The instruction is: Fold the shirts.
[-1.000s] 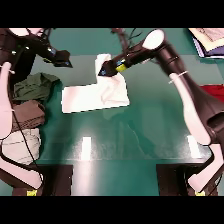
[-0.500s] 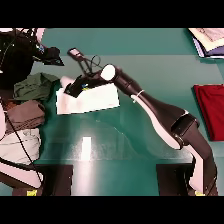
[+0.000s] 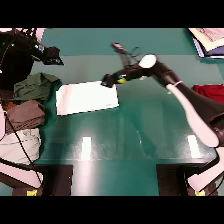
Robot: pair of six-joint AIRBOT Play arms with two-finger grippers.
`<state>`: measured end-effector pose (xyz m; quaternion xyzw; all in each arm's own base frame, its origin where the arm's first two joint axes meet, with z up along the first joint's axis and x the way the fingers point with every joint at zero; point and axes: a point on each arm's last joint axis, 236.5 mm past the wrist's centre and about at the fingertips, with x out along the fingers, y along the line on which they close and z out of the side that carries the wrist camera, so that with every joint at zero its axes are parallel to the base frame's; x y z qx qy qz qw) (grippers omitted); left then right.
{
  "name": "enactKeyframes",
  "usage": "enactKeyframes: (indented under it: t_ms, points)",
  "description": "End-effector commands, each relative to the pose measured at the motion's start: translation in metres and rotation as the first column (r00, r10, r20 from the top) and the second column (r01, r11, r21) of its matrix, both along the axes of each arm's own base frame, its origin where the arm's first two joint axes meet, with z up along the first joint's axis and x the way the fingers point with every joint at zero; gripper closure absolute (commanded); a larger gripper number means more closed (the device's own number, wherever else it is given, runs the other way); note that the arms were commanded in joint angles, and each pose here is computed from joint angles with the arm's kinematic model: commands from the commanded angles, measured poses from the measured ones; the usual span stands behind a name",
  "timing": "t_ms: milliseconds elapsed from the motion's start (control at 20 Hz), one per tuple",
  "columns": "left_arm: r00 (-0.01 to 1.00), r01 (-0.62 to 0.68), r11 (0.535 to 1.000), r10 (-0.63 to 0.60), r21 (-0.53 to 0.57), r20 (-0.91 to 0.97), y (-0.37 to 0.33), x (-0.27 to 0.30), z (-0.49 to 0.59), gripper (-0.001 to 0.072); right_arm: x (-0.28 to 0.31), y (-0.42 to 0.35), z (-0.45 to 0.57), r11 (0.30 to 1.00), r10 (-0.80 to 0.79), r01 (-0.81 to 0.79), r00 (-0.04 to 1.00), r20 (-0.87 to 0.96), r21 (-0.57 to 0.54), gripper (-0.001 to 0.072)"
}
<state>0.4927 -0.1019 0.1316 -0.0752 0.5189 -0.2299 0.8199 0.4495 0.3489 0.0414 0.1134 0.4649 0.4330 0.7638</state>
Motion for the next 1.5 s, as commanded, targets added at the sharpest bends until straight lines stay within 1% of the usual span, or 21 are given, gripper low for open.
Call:
enactKeyframes:
  t_ms: [0, 150, 300, 400, 550, 650, 700, 750, 800, 850, 900, 1050, 1150, 1300, 1400, 1450]
  points:
    - [0.999, -0.027, 0.999, 0.028, -0.017, 0.045, -0.001, 0.011, 0.006, 0.0684, 0.009, -0.08, -0.042, 0.984, -0.178, 0.18, 0.958, -0.224, -0.01, 0.0084]
    - [0.998, -0.029, 0.999, 0.03, -0.017, 0.048, 0.0, 0.012, 0.006, 0.0684, 0.012, -0.081, -0.067, 0.978, -0.183, 0.204, 0.925, -0.332, 0.03, 0.0079]
    - [0.999, -0.027, 0.999, 0.028, -0.017, 0.046, -0.001, 0.012, 0.006, 0.0684, 0.017, -0.049, -0.085, 0.982, -0.147, 0.18, 0.912, -0.383, 0.051, 0.0079]
    - [0.999, -0.019, 1.0, 0.019, -0.013, 0.033, -0.001, 0.008, 0.005, 0.0684, 0.013, -0.021, -0.094, 0.988, -0.095, 0.136, 0.905, -0.414, 0.07, 0.0079]
    - [1.0, -0.013, 1.0, 0.013, -0.011, 0.026, -0.001, 0.006, 0.004, 0.0684, -0.002, 0.014, -0.109, 0.995, -0.033, 0.074, 0.884, -0.467, 0.07, 0.0082]
    - [1.0, -0.012, 1.0, 0.012, -0.011, 0.024, -0.001, 0.006, 0.004, 0.0684, -0.016, 0.034, -0.115, 0.997, 0.012, 0.025, 0.879, -0.477, 0.071, 0.01]
    - [1.0, -0.012, 1.0, 0.012, -0.011, 0.023, -0.001, 0.006, 0.004, 0.0684, -0.02, 0.041, -0.116, 0.997, 0.025, 0.01, 0.881, -0.473, 0.072, 0.0198]
    - [1.0, -0.012, 1.0, 0.012, -0.011, 0.023, -0.001, 0.006, 0.004, 0.0684, -0.02, 0.046, -0.116, 0.997, 0.023, 0.011, 0.887, -0.462, 0.072, 0.0281]
    - [1.0, -0.011, 1.0, 0.011, -0.01, 0.022, -0.001, 0.005, 0.003, 0.0684, -0.017, 0.049, -0.116, 0.997, 0.014, 0.021, 0.893, -0.45, 0.072, 0.0421]
    - [1.0, -0.009, 1.0, 0.01, -0.01, 0.018, -0.001, 0.004, 0.003, 0.0684, -0.014, 0.049, -0.116, 0.997, 0.009, 0.025, 0.901, -0.434, 0.073, 0.0648]
    - [1.0, -0.006, 1.0, 0.006, -0.009, 0.011, -0.001, 0.003, 0.002, 0.0684, -0.012, 0.048, -0.115, 0.997, 0.013, 0.019, 0.908, -0.42, 0.072, 0.0687]
    - [1.0, 0.006, 1.0, -0.006, -0.015, -0.008, -0.003, -0.002, 0.001, 0.0684, -0.001, 0.025, -0.092, 0.996, 0.008, 0.027, 0.917, -0.399, 0.082, 0.0689]
    - [1.0, 0.015, 0.999, -0.015, -0.035, -0.011, -0.008, -0.004, 0.003, 0.0684, 0.023, -0.014, -0.058, 0.995, -0.045, 0.07, 0.944, -0.326, 0.065, 0.0691]
    - [0.999, 0.041, 0.998, -0.042, -0.041, -0.009, -0.021, -0.007, 0.004, 0.0684, 0.051, -0.106, -0.012, 0.978, -0.203, 0.21, 0.954, -0.22, 0.011, 0.0691]
    - [0.997, 0.078, 0.996, -0.078, -0.041, 0.005, -0.04, -0.009, 0.005, 0.0684, 0.055, -0.182, 0.005, 0.943, -0.332, 0.331, 0.926, -0.179, -0.036, 0.0691]
    - [0.995, 0.097, 0.994, -0.096, -0.041, 0.016, -0.051, -0.01, 0.006, 0.0684, 0.053, -0.217, 0.013, 0.918, -0.396, 0.395, 0.903, -0.169, -0.043, 0.0691]
